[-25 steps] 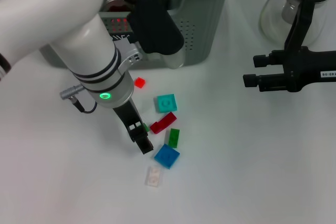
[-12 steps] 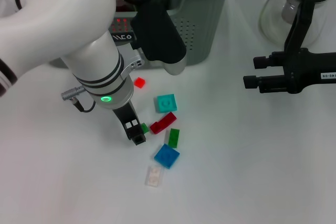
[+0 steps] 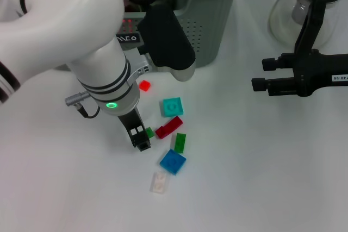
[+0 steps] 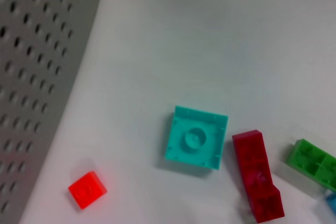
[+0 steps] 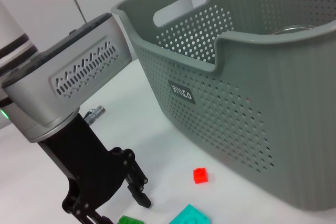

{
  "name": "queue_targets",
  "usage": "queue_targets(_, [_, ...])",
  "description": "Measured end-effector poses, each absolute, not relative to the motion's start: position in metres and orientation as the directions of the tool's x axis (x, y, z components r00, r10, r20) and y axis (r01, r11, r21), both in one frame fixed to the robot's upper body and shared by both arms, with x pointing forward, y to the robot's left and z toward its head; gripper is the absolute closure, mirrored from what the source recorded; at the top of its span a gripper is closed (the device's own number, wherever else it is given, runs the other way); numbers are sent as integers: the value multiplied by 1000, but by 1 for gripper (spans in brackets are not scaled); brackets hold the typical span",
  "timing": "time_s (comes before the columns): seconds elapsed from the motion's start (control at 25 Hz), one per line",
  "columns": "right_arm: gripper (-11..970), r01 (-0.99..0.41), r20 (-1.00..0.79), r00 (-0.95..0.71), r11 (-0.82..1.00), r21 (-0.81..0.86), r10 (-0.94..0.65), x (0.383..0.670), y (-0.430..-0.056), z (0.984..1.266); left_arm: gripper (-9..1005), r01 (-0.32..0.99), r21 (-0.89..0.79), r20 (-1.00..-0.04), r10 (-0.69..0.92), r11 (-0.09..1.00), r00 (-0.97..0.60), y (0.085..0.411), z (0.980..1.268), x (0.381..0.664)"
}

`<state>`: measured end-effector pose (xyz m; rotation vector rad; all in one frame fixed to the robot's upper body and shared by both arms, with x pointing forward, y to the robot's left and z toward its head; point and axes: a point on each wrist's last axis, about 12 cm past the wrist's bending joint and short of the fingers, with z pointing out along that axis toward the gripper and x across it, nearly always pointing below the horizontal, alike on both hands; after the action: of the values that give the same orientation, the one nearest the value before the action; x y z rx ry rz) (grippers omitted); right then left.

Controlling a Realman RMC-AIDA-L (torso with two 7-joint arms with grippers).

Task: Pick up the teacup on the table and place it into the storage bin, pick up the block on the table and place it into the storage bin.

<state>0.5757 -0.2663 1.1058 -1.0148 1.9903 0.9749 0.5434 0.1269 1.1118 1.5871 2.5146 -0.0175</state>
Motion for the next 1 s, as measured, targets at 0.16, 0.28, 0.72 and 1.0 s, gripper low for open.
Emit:
queue_targets(0.16, [214, -859, -823, -455, 412, 304, -340, 576, -266, 1106, 456, 899, 80, -145, 897, 431, -417, 126, 1112, 543])
queue_targets(0.28, [214, -859, -824, -454, 413, 303, -340, 576, -266, 1107, 476, 900, 78, -143, 898, 429, -416, 126, 1112, 542])
queue_targets(0.72, [215, -859, -823, -452, 414, 300, -343, 578, -267, 1107, 615, 905, 71, -135, 903, 419, -408, 124, 1111, 540])
queue_targets(1.0, [215, -857, -822, -457, 417, 303, -342, 576, -268, 1106, 807, 904, 81, -151, 902, 420, -405, 123, 1120, 540])
